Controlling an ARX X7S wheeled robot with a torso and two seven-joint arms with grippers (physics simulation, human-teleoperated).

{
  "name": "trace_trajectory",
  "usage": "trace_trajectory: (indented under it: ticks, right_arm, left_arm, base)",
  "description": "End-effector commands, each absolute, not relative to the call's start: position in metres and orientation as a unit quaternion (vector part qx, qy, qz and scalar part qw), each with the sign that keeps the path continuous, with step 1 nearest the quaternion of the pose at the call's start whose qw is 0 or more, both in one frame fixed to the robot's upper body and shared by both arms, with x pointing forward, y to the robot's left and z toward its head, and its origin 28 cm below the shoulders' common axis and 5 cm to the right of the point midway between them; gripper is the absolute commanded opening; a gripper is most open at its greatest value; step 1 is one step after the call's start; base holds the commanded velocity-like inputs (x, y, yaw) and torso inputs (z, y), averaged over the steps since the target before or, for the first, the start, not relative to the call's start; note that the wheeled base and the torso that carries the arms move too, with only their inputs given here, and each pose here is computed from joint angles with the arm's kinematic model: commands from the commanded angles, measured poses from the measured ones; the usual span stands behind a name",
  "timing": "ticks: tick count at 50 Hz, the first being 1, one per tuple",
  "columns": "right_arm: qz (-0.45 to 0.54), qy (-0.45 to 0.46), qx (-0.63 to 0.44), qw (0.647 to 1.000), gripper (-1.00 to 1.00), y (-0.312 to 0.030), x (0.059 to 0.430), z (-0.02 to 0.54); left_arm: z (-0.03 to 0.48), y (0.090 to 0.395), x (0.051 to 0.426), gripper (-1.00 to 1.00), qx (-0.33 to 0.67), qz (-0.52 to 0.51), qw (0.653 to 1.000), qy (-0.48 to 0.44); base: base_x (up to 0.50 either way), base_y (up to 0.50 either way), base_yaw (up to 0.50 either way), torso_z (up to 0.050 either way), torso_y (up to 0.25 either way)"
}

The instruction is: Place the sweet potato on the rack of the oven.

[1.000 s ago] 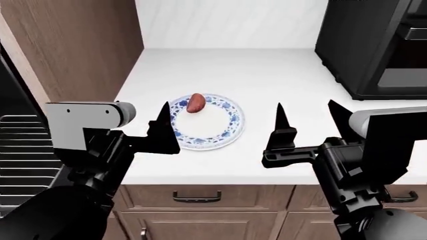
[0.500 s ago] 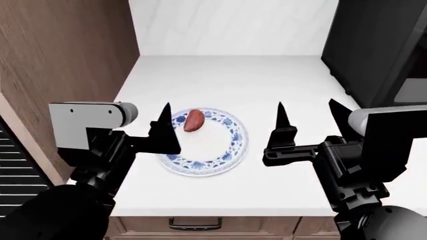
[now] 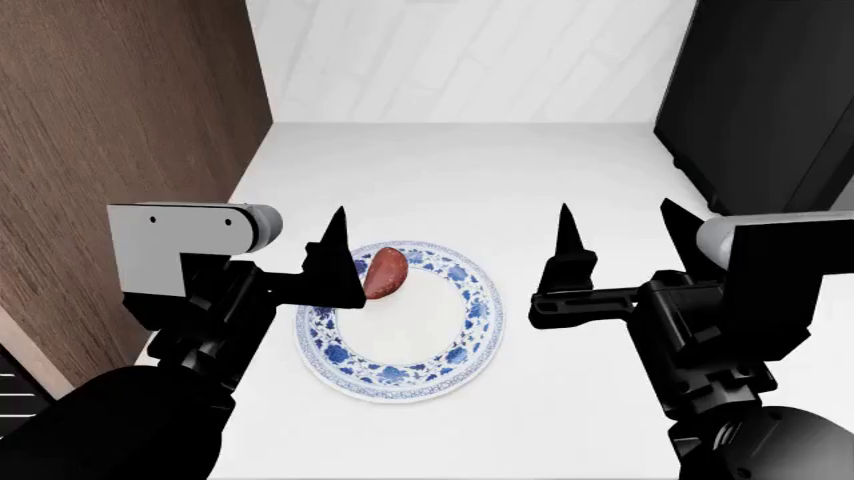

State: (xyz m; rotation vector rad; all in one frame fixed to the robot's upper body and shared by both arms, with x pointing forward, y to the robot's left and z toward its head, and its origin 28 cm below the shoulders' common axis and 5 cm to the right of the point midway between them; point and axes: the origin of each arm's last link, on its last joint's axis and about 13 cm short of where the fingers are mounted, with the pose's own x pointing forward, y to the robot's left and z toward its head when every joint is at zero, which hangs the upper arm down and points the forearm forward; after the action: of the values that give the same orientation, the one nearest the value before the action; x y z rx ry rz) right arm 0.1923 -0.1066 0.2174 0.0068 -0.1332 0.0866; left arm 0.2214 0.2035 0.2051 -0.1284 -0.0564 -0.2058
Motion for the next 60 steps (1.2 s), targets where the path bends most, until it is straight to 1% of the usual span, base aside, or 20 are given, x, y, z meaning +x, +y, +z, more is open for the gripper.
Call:
trace_trajectory:
  ticks: [1, 6, 8, 12, 13, 15, 17, 21, 26, 32, 42, 52, 60]
  right_arm:
    - [0.030, -0.064, 0.004, 0.997, 1.00, -0.108, 0.195, 0.218]
    - [0.027, -0.062, 0.007, 0.998, 1.00, -0.109, 0.194, 0.219]
    - [0.024, -0.063, 0.008, 0.998, 1.00, -0.110, 0.193, 0.221]
    - [0.023, -0.063, 0.009, 0.998, 1.00, -0.111, 0.192, 0.220]
    - [0.022, -0.063, 0.011, 0.998, 1.00, -0.112, 0.192, 0.219]
    - [0.021, -0.062, 0.011, 0.998, 1.00, -0.112, 0.193, 0.218]
    - [0.023, -0.066, 0.011, 0.998, 1.00, -0.112, 0.192, 0.220]
    - [0.020, -0.067, 0.013, 0.997, 1.00, -0.113, 0.191, 0.218]
    - [0.021, -0.067, 0.014, 0.997, 1.00, -0.113, 0.192, 0.217]
    - [0.021, -0.069, 0.012, 0.997, 1.00, -0.113, 0.193, 0.217]
    - [0.024, -0.066, 0.012, 0.997, 1.00, -0.112, 0.197, 0.216]
    - [0.023, -0.065, 0.014, 0.997, 1.00, -0.114, 0.198, 0.214]
    - [0.023, -0.064, 0.015, 0.998, 1.00, -0.114, 0.199, 0.213]
  left_arm:
    - [0.205, 0.202, 0.221, 1.00, -0.068, -0.108, 0.992, -0.017]
    - [0.206, 0.200, 0.219, 1.00, -0.068, -0.121, 0.990, 0.004]
    - [0.209, 0.201, 0.220, 1.00, -0.057, -0.128, 0.989, 0.043]
    - [0.223, 0.202, 0.217, 1.00, -0.052, -0.128, 0.988, 0.064]
    - [0.222, 0.201, 0.215, 1.00, -0.037, -0.129, 0.988, 0.072]
    - [0.219, 0.200, 0.212, 1.00, -0.044, -0.137, 0.983, 0.110]
    - [0.220, 0.200, 0.212, 1.00, -0.043, -0.132, 0.984, 0.107]
    - [0.218, 0.196, 0.214, 1.00, -0.044, -0.146, 0.979, 0.138]
    - [0.213, 0.190, 0.214, 1.00, -0.075, -0.167, 0.968, 0.174]
    - [0.208, 0.186, 0.217, 1.00, -0.095, -0.166, 0.964, 0.186]
    - [0.208, 0.174, 0.228, 1.00, -0.100, -0.170, 0.960, 0.201]
    - [0.212, 0.171, 0.231, 1.00, -0.076, -0.160, 0.960, 0.217]
    - [0.215, 0.167, 0.241, 1.00, -0.046, -0.145, 0.964, 0.220]
  base:
    - [0.00, 0.00, 0.00, 0.000, 0.000]
    - [0.00, 0.00, 0.00, 0.000, 0.000]
    - [0.00, 0.00, 0.00, 0.000, 0.000]
    - [0.00, 0.00, 0.00, 0.000, 0.000]
    - [0.00, 0.00, 0.00, 0.000, 0.000]
    - [0.00, 0.00, 0.00, 0.000, 0.000]
    - [0.00, 0.00, 0.00, 0.000, 0.000]
    - [0.00, 0.00, 0.00, 0.000, 0.000]
    - [0.00, 0.00, 0.00, 0.000, 0.000]
    - [0.00, 0.00, 0.00, 0.000, 0.000]
    - [0.00, 0.00, 0.00, 0.000, 0.000]
    - [0.00, 0.00, 0.00, 0.000, 0.000]
    - [0.00, 0.00, 0.00, 0.000, 0.000]
